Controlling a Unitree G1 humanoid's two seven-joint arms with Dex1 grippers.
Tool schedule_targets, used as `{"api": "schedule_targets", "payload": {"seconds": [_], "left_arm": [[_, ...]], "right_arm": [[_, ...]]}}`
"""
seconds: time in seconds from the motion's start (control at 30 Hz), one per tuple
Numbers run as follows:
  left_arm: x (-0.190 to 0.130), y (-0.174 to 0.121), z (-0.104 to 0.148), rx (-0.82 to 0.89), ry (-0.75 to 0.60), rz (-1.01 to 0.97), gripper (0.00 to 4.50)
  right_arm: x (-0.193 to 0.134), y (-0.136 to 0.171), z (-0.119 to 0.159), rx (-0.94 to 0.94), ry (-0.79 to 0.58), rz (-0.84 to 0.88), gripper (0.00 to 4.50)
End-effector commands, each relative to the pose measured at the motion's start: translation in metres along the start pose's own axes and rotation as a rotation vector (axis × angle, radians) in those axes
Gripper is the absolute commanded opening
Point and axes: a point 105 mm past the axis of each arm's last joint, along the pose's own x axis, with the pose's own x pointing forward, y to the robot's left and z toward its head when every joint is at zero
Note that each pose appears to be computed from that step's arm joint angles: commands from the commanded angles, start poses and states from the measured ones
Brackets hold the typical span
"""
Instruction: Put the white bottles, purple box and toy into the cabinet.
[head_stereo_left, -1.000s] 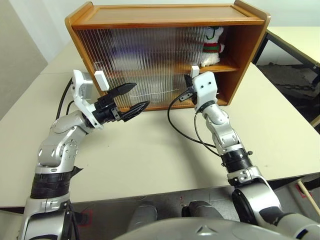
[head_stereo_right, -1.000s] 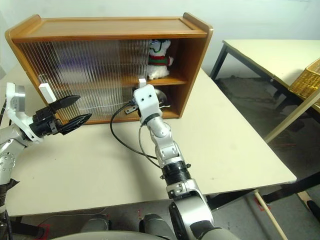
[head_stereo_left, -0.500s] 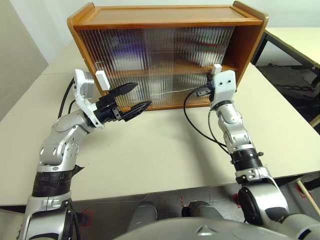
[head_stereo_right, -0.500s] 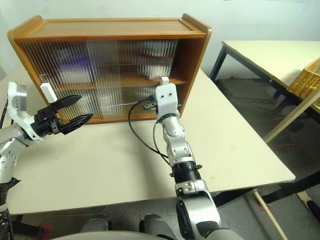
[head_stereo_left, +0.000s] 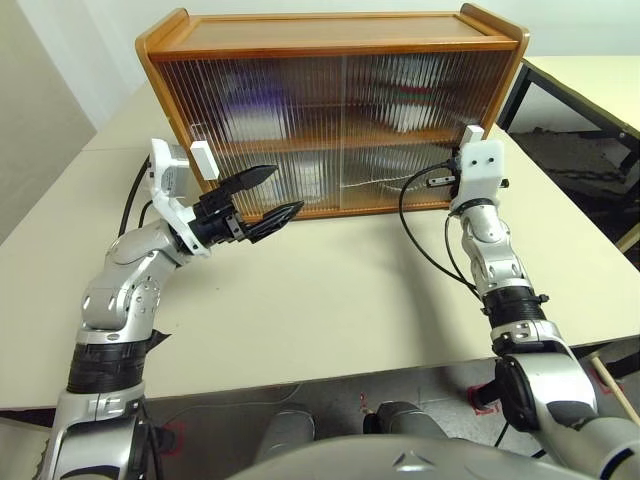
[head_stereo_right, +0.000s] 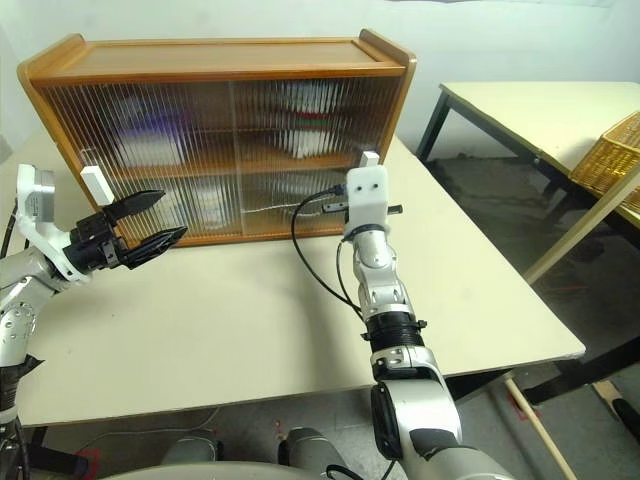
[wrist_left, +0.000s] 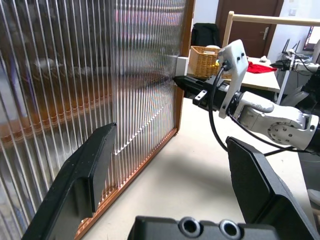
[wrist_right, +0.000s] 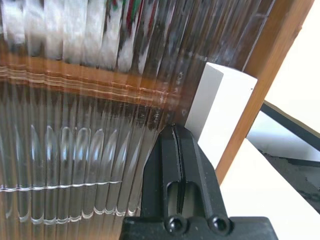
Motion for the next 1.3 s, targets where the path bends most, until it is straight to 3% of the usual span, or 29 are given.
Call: {"api": "schedule_targets", "payload": {"seconds": [0.03,0.13,0.27,0.4,0.67,0.7,0.97,1.3], "left_arm": [[0.000,0.000,-0.003,0.005,0.013,0.002,4.50],[0.000,0.000,-0.003,0.004,0.012,0.003,4.50],[0.000,0.000,-0.004,0.001,0.013,0.005,4.50],[-0.007,0.000,-0.009,-0.010,0.028,0.016,4.50],[-0.033,0.001,-0.028,-0.048,0.053,0.115,4.50],[-0.037,0.002,-0.031,-0.054,0.052,0.142,4.50],[-0.103,0.033,-0.043,-0.011,-0.023,0.539,4.50],[-0.222,0.059,-0.066,0.088,0.035,1.058,4.50]], "right_arm": [[0.001,-0.016,-0.008,0.006,0.026,-0.054,0.04],[0.000,-0.013,-0.011,0.011,0.037,-0.021,0.04],[-0.007,0.007,-0.006,0.072,-0.005,0.146,0.04],[-0.032,0.002,-0.001,0.161,-0.065,0.285,1.27],[-0.081,-0.053,-0.036,0.133,0.012,0.279,4.31],[-0.084,-0.060,-0.041,0.134,0.024,0.273,4.44],[-0.083,-0.109,-0.067,0.136,0.103,0.171,4.44],[-0.069,-0.122,-0.067,0.116,0.105,0.158,4.44]]}}
